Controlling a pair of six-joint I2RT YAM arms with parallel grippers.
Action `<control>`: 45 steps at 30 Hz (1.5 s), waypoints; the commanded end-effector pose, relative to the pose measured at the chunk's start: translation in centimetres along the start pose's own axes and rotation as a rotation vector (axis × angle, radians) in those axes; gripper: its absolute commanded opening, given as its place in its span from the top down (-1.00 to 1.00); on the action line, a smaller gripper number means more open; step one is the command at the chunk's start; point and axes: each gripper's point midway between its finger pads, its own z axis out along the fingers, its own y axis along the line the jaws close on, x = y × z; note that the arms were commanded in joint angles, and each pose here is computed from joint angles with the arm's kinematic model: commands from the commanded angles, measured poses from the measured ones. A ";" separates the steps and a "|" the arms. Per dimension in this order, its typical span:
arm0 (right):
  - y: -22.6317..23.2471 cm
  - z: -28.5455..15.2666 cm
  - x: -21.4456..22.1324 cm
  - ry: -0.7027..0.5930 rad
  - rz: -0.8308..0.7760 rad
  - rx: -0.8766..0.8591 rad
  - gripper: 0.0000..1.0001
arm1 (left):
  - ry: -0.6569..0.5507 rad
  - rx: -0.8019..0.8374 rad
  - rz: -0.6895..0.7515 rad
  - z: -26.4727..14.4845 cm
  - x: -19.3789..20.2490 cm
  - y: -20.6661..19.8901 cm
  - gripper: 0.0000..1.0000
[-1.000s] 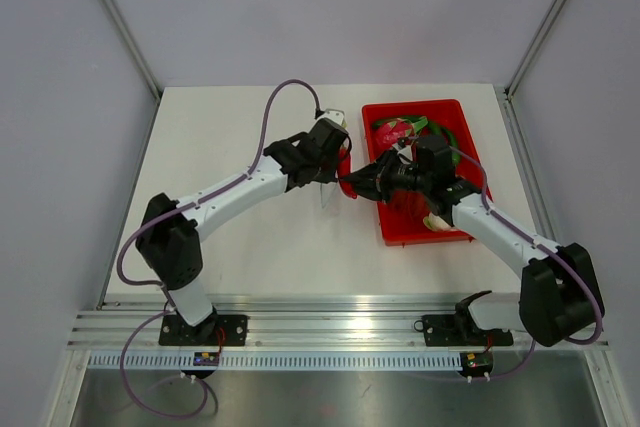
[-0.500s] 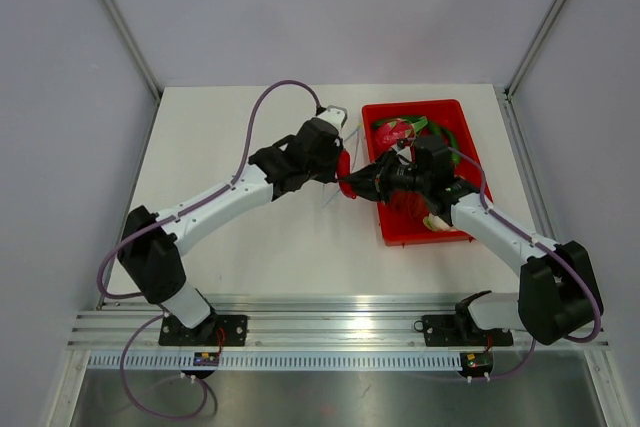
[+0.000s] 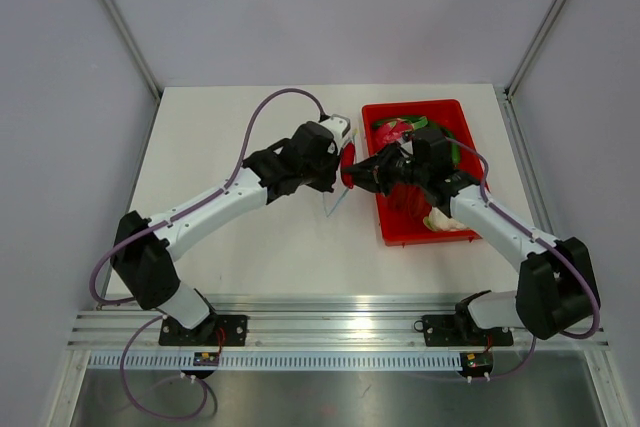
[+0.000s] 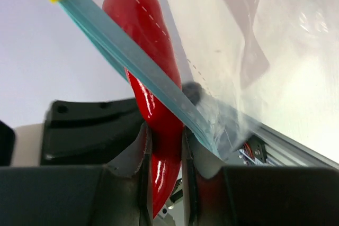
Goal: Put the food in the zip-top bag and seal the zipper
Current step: Place the fake vegetable in the zipper food storage bag.
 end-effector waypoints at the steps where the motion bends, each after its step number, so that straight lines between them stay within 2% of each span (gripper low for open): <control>1: 2.1 0.2 -1.7 -0.071 -0.069 0.004 0.99 | 0.007 0.095 0.028 -1.5 -0.7 -1.6 1.00; 6: 0.9 0.9 -3.7 -0.146 -0.114 0.102 1.00 | 0.044 0.121 0.032 -1.9 -0.2 -1.9 1.00; 18: -5.2 2.1 -5.9 -0.206 -0.163 0.297 1.00 | 0.058 0.146 -0.037 -1.9 -1.3 -1.0 1.00; 20: -5.4 2.6 -6.3 -0.215 -0.178 0.303 0.91 | 0.074 0.170 -0.050 -1.5 -1.2 -1.6 1.00; 21: -5.9 3.1 -6.5 -0.217 -0.198 0.320 0.73 | 0.085 0.186 -0.052 -1.1 -1.2 -1.9 1.00; 22: -6.1 3.4 -6.7 -0.216 -0.208 0.327 0.48 | 0.098 0.197 -0.056 -0.8 -1.0 -2.1 1.00; 23: -5.6 3.9 -6.8 -0.213 -0.223 0.318 -0.03 | 0.118 0.209 -0.066 -0.6 -0.7 -2.4 1.00; 25: -5.6 4.6 -6.3 -0.166 -0.238 0.302 -0.33 | 0.148 0.208 -0.076 0.1 -0.5 -2.6 1.00; 26: -4.8 4.7 -6.1 -0.160 -0.258 0.277 -0.42 | 0.163 0.208 -0.080 0.2 -0.3 -2.6 1.00; 31: -2.5 3.3 -5.1 -0.149 -0.346 0.249 -0.40 | 0.183 0.182 -0.088 0.9 0.0 -2.1 1.00; 34: -1.6 2.1 -4.4 -0.149 -0.368 0.225 -0.07 | 0.181 0.179 -0.093 1.0 -0.2 -1.7 1.00; 41: -1.1 -1.3 -3.9 -0.205 -0.427 0.268 0.42 | 0.179 0.184 -0.119 1.0 -0.3 -0.5 1.00; 44: -0.9 -4.9 -6.6 -0.342 -0.484 0.358 0.45 | 0.182 0.179 -0.128 0.9 -0.3 0.0 1.00; 45: -1.6 -7.1 -9.4 -0.467 -0.517 0.449 0.40 | 0.178 0.179 -0.127 0.7 -0.4 0.0 1.00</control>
